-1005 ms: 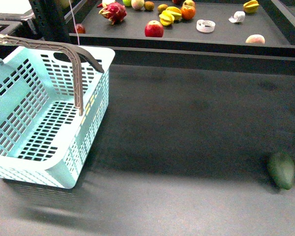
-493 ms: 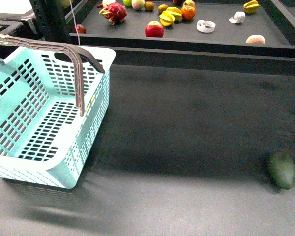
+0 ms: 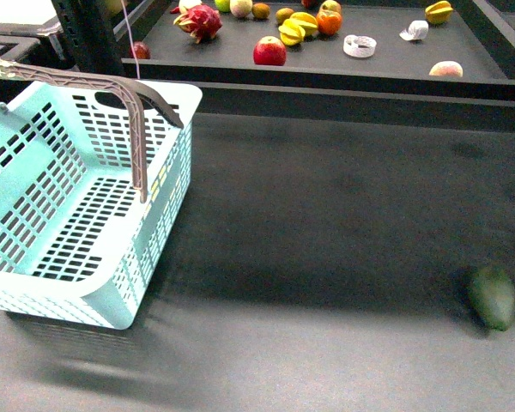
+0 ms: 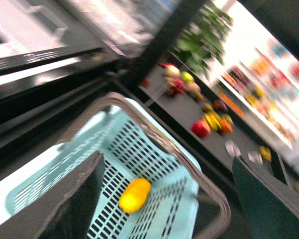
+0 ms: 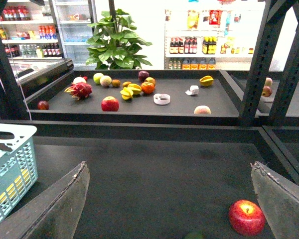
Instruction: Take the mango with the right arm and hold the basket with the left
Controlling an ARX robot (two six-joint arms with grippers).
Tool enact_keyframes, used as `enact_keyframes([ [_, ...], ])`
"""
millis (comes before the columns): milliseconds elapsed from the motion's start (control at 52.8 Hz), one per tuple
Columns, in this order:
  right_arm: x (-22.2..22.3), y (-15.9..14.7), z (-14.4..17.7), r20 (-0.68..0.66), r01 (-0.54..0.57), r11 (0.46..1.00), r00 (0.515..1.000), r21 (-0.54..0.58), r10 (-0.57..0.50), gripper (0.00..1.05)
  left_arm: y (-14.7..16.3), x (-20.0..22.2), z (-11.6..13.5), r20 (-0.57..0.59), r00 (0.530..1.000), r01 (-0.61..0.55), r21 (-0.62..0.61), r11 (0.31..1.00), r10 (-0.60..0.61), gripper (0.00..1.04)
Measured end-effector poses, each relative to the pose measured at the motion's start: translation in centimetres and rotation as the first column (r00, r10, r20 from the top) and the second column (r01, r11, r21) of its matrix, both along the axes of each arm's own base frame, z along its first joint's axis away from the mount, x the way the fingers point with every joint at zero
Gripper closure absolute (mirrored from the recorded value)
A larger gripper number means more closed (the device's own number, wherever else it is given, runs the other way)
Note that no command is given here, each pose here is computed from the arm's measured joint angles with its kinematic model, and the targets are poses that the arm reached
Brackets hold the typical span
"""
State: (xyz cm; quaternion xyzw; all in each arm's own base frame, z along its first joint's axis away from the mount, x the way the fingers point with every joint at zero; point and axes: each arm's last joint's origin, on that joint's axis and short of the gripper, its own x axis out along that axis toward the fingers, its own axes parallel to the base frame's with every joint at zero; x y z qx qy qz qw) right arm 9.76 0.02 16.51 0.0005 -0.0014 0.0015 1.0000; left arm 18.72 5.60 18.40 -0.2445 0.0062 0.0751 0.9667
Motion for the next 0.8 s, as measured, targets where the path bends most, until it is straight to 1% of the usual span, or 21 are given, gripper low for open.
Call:
enact_keyframes([
  [19,0.0,0.0,0.0,0.000,0.000,1.000,1.000,0.000,0.000,0.08,-0.4,-0.2,0.0,0.006,0.998,0.056,0.053,0.997,-0.057,0.31],
  [38,0.0,0.0,0.0,0.000,0.000,1.000,1.000,0.000,0.000,0.08,-0.7,-0.4,0.0,0.003,0.995,0.097,0.133,0.986,-0.098,0.34],
  [57,0.0,0.0,0.0,0.000,-0.001,1.000,1.000,0.000,0.001,0.08,-1.0,-0.6,0.0,0.001,0.993,0.117,0.192,0.974,-0.120,0.38],
  [95,0.0,0.0,0.0,0.000,-0.001,1.000,1.000,0.000,0.001,0.08,-1.5,-1.0,-0.1,-0.003,0.989,0.142,0.275,0.951,-0.147,0.45],
  [133,0.0,0.0,0.0,0.000,-0.001,1.000,1.000,0.000,0.001,0.08,-1.8,-1.4,-0.2,-0.010,0.989,0.142,0.343,0.929,-0.147,0.52],
  [152,0.0,0.0,0.0,0.000,0.000,1.000,1.000,0.000,0.000,0.08,-1.9,-1.5,-0.3,-0.011,0.989,0.141,0.349,0.927,-0.146,0.54],
  [246,0.0,0.0,0.0,0.000,0.000,1.000,1.000,0.000,0.000,0.08,-2.7,-2.4,-0.6,-0.026,0.990,0.137,0.423,0.896,-0.139,0.74],
  [284,0.0,0.0,0.0,0.000,0.000,1.000,1.000,0.000,0.000,0.08,-3.0,-2.8,-0.8,-0.030,0.990,0.140,0.434,0.890,-0.141,0.83],
  [379,0.0,0.0,0.0,0.000,-0.001,1.000,1.000,0.000,0.001,0.08,-3.6,-3.5,-1.0,-0.032,0.989,0.142,0.450,0.882,-0.143,1.01],
  [474,0.0,0.0,0.0,0.000,-0.001,1.000,1.000,0.000,0.001,0.08,-3.9,-4.0,-1.4,-0.019,0.990,0.133,0.458,0.879,-0.140,1.01],
  [550,0.0,0.0,0.0,0.000,0.000,1.000,1.000,0.000,0.000,0.08,-4.2,-4.4,-1.9,-0.030,0.989,0.143,0.458,0.877,-0.145,1.01],
  [607,0.0,0.0,0.0,0.000,0.000,1.000,1.000,0.000,0.000,0.08,-4.4,-4.6,-1.7,-0.024,0.989,0.143,0.461,0.876,-0.149,1.01],
  [664,0.0,0.0,0.0,0.000,0.000,1.000,1.000,0.000,0.000,0.08,-5.0,-4.9,-1.5,-0.018,0.993,0.113,0.464,0.878,-0.119,1.01],
  [739,0.0,0.0,0.0,0.000,-0.001,1.000,1.000,0.000,0.001,0.08,-5.5,-5.3,-1.4,-0.011,0.989,0.136,0.467,0.874,-0.148,1.01],
  [796,0.0,0.0,0.0,0.000,0.000,1.000,1.000,0.000,0.000,0.08,-5.6,-5.6,-1.2,-0.008,0.989,0.133,0.469,0.873,-0.147,1.01],
])
